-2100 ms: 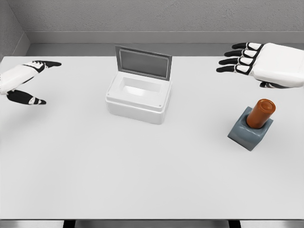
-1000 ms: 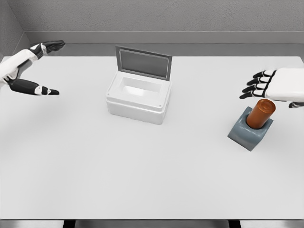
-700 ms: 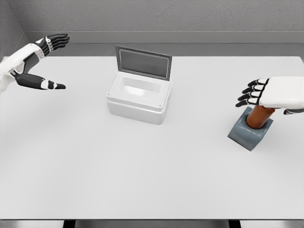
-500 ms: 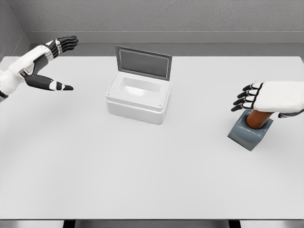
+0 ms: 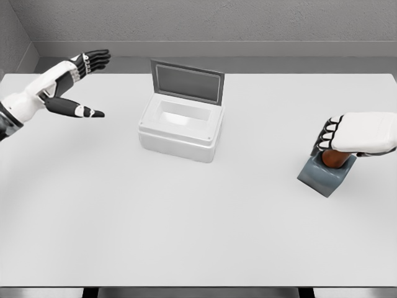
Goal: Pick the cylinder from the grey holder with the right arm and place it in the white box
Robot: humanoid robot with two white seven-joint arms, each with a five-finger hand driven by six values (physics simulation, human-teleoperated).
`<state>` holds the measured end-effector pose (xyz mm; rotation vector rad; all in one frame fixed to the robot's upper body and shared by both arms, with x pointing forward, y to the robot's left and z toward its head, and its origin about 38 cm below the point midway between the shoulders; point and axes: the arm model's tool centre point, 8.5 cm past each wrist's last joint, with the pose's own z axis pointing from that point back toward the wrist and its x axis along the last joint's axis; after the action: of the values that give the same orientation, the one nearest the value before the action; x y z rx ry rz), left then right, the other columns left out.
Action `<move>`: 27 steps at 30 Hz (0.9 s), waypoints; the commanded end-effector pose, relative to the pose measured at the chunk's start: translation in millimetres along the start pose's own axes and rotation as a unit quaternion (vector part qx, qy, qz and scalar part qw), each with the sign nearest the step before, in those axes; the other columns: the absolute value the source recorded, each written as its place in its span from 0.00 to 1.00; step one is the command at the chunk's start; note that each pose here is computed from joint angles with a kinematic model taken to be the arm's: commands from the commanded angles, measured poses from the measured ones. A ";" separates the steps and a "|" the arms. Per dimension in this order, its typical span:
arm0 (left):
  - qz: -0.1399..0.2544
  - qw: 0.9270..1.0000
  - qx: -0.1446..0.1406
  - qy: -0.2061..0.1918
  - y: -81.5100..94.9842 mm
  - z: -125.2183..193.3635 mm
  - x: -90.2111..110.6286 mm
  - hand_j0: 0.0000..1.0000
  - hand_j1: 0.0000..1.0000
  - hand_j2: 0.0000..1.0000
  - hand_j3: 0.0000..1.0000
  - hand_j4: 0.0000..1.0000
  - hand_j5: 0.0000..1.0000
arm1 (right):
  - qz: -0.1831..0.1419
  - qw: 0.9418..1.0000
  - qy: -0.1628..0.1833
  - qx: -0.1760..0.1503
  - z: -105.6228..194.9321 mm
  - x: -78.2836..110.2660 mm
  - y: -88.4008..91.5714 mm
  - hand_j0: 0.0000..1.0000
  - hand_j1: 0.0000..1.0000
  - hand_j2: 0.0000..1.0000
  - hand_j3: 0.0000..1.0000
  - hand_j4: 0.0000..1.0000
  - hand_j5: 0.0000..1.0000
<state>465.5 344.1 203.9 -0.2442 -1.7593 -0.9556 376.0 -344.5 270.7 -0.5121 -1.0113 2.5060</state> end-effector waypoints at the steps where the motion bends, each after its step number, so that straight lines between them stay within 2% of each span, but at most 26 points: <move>1: 0.014 1.000 0.001 0.003 -5.2 -4.8 -7.4 1.00 1.00 1.00 1.00 1.00 1.00 | 0.000 1.000 0.002 0.004 0.1 -0.3 0.5 0.72 0.72 0.72 0.72 0.72 0.72; 5: 0.017 1.000 0.000 0.005 -4.4 -14.1 -9.7 1.00 1.00 1.00 1.00 1.00 1.00 | 0.001 1.000 0.003 0.006 0.7 -1.0 1.3 0.67 0.67 0.67 0.67 0.67 0.67; 8: 0.020 1.000 0.003 0.013 0.9 -16.4 -9.5 1.00 1.00 1.00 1.00 1.00 1.00 | 0.003 1.000 0.003 0.012 0.1 -0.6 2.0 0.58 0.58 0.58 0.58 0.58 0.58; 13: 0.036 0.999 0.017 0.019 4.1 -26.3 -18.3 1.00 1.00 1.00 1.00 1.00 1.00 | 0.003 1.000 0.004 0.012 0.4 -0.9 1.6 0.57 0.57 0.57 0.57 0.57 0.57; 22: 0.032 0.999 0.010 0.022 4.7 -30.9 -17.6 1.00 1.00 1.00 1.00 1.00 1.00 | 0.004 1.000 0.013 0.006 7.9 -4.9 -2.7 0.54 0.54 0.54 0.54 0.54 0.54; 27: 0.041 0.999 0.015 0.026 -0.1 -32.5 -26.5 1.00 1.00 1.00 1.00 1.00 1.00 | 0.010 1.000 0.012 0.005 11.4 -2.7 -6.0 0.54 0.54 0.54 0.54 0.54 0.54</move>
<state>498.6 329.0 187.2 -0.2623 -1.7018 -0.8826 375.8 -348.0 282.2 -0.5516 -0.9890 2.5147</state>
